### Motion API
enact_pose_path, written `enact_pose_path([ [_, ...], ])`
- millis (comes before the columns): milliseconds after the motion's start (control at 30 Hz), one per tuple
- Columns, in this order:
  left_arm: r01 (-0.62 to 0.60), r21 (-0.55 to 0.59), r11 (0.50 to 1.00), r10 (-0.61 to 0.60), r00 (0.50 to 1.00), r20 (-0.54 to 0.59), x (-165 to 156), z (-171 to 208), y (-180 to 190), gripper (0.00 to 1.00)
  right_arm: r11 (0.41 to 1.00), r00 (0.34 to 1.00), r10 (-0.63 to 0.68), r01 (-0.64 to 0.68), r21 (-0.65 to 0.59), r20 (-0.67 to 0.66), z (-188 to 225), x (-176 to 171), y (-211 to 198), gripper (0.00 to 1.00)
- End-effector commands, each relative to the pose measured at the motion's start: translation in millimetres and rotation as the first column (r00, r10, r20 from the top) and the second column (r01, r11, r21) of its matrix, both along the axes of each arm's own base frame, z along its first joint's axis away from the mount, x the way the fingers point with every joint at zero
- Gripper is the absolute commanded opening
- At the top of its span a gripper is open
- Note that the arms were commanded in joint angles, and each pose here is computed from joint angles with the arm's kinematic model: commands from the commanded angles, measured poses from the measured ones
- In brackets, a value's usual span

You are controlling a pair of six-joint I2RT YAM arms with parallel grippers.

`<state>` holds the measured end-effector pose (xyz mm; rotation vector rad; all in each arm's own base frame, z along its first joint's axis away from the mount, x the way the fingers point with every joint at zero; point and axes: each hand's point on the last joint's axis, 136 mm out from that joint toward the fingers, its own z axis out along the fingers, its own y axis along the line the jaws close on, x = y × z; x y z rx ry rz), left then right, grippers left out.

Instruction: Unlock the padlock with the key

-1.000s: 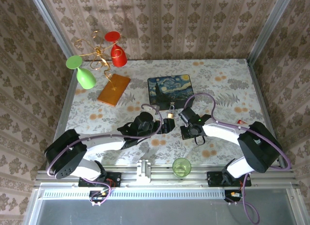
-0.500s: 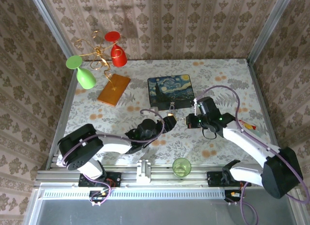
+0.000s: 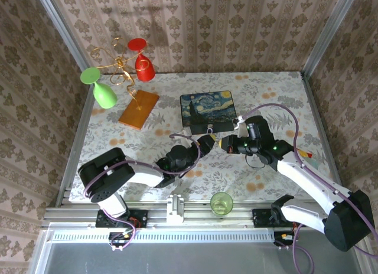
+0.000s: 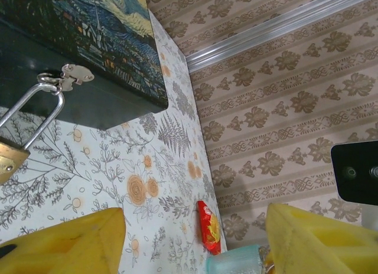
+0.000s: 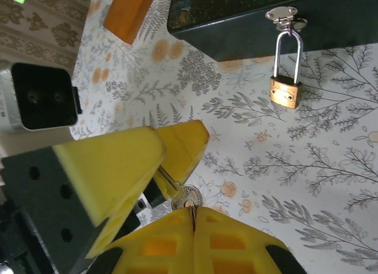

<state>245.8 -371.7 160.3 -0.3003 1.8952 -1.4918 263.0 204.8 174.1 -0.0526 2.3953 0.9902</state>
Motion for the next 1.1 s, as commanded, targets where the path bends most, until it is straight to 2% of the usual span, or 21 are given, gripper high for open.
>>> enact_pose_path([
  [0,0.016,-0.055,0.998,-0.017,1.0,-0.006,2,19,-6,0.6,0.999,1.0,0.006,-0.006,0.051,-0.002,3,-2,6,0.0],
  [100,0.03,-0.088,0.996,-0.029,1.0,0.005,1,25,-9,0.52,0.999,1.0,0.006,-0.005,0.042,-0.012,-1,-1,5,0.0],
  [333,0.05,-0.073,0.996,-0.051,0.999,-0.003,-1,25,-13,0.43,0.999,1.0,0.0,0.001,0.033,-0.014,-5,1,5,0.0],
  [567,0.047,-0.04,0.998,-0.047,0.999,0.008,0,24,-13,0.22,1.0,1.0,0.002,-0.002,0.023,-0.022,-10,0,6,0.0],
  [733,0.031,-0.013,0.999,-0.031,0.999,0.021,2,24,-7,0.2,1.0,1.0,0.007,-0.007,0.01,-0.015,-9,0,5,0.0],
  [933,0.04,0.001,0.999,-0.04,0.999,0.035,3,26,-6,0.03,1.0,1.0,0.02,-0.02,0.015,-0.015,-9,1,8,0.0],
  [1033,0.06,0.0,0.998,-0.06,0.997,0.049,2,30,-10,0.0,1.0,1.0,0.018,-0.018,0.024,-0.005,-7,2,8,0.0],
  [1067,0.068,-0.002,0.998,-0.068,0.996,0.054,1,33,-12,0.0,0.999,1.0,0.022,-0.022,0.034,0.003,-5,2,8,0.06],
])
